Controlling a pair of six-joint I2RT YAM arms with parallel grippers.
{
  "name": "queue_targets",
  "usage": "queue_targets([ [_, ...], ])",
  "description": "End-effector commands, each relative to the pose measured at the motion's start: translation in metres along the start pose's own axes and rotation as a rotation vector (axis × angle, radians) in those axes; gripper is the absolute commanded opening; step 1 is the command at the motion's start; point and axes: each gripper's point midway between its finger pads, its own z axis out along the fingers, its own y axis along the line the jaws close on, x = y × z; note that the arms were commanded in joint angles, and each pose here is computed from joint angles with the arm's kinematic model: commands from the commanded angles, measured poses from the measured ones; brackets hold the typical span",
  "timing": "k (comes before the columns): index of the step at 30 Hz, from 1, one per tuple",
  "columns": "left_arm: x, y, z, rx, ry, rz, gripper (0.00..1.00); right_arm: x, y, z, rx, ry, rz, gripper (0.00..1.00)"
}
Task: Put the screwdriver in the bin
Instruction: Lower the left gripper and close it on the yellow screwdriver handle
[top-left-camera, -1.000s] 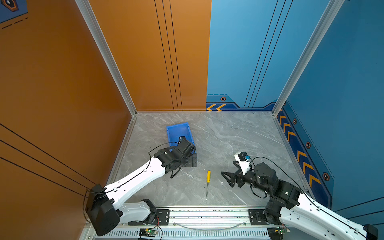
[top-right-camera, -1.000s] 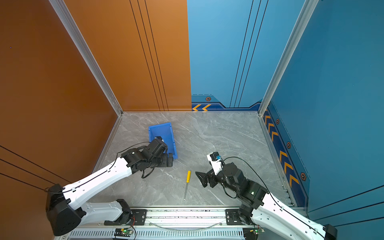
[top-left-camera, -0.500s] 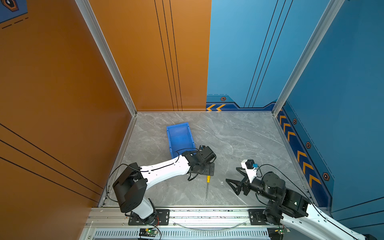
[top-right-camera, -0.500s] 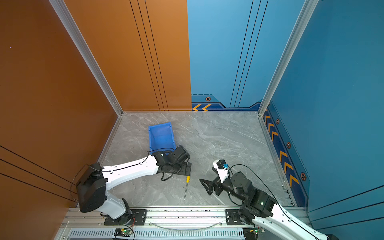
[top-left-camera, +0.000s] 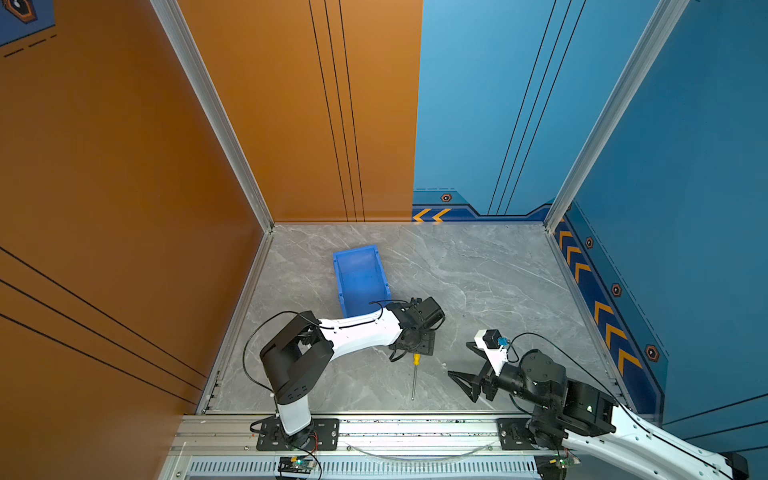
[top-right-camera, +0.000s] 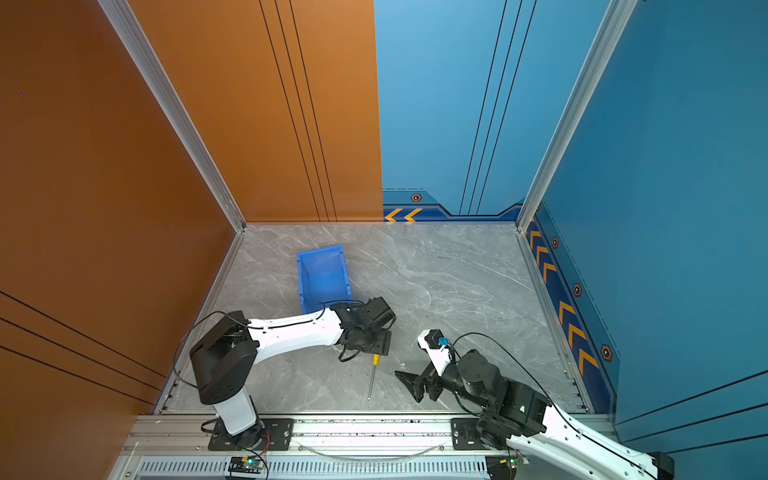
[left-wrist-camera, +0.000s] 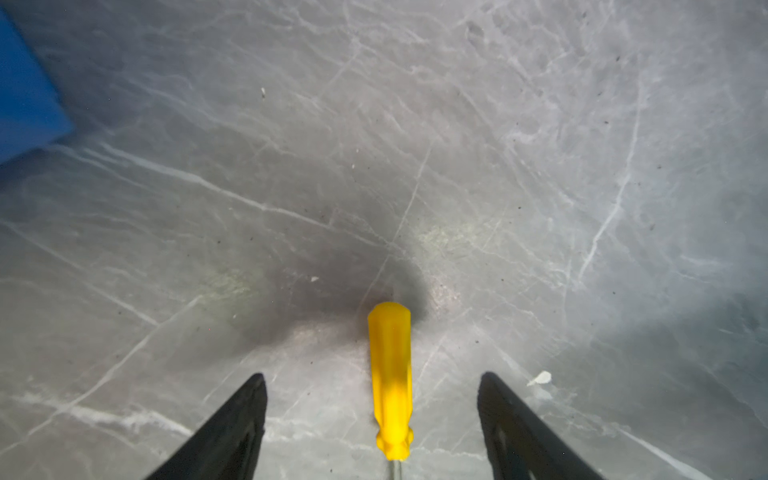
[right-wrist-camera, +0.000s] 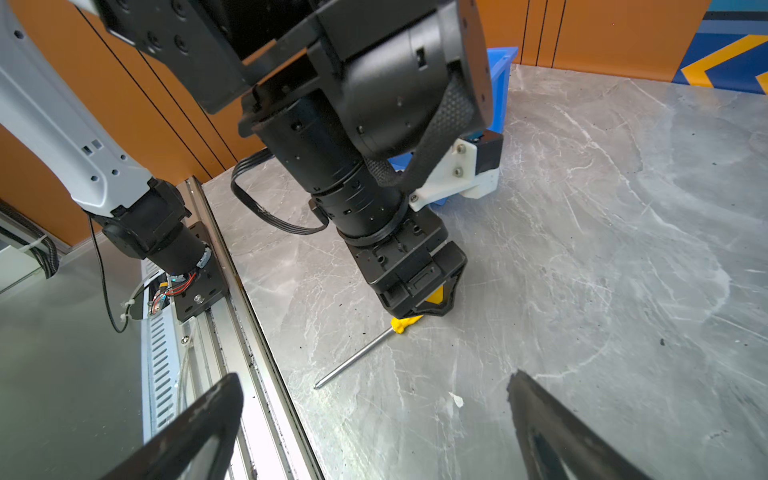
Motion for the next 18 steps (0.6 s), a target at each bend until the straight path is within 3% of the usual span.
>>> queue_targets([
  [1, 0.001, -0.010, 0.003, 0.005, 0.004, -0.001, 0.75, 0.003, -0.005, -0.001, 0.031, -0.014, -0.028, 1.00],
  [18, 0.016, -0.008, 0.025, -0.049, 0.038, -0.005, 0.41, 0.003, -0.009, -0.007, 0.049, -0.042, -0.034, 1.00],
])
